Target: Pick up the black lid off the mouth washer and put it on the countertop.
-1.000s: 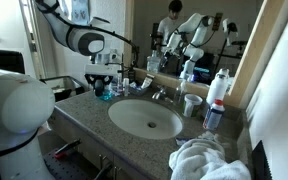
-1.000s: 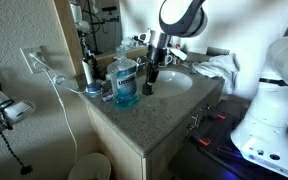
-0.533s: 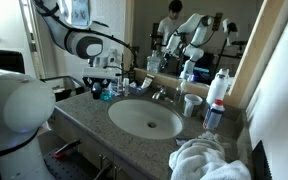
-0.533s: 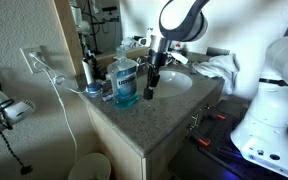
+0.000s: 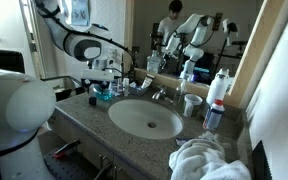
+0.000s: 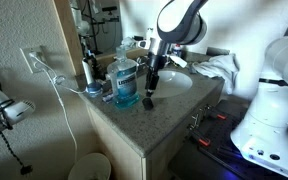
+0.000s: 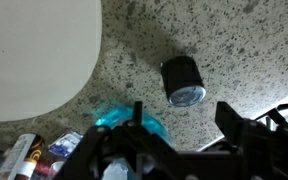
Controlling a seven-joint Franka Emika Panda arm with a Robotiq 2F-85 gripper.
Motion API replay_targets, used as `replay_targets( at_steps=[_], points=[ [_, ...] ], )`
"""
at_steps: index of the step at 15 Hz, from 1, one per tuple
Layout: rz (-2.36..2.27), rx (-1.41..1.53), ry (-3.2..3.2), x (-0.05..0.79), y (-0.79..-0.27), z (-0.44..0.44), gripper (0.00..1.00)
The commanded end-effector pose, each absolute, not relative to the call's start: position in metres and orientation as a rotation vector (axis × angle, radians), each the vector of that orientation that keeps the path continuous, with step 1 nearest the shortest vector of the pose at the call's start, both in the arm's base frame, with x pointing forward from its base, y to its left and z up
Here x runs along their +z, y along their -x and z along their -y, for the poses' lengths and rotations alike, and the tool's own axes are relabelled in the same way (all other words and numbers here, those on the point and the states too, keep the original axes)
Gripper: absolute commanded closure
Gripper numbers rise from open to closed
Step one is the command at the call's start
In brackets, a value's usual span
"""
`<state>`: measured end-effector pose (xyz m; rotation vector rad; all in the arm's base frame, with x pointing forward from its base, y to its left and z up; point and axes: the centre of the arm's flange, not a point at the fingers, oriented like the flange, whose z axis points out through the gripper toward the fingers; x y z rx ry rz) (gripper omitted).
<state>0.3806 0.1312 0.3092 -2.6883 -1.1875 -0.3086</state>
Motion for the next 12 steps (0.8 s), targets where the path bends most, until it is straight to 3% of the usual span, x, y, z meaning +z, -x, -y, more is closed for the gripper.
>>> replay_targets(
  at_steps=[1, 12],
  points=[
    [1.178, -0.365, 2.677, 0.309, -0.384, -0.13, 0.0],
    [0.992, -0.476, 2.722, 0.421, -0.424, -0.092, 0.0]
  ],
)
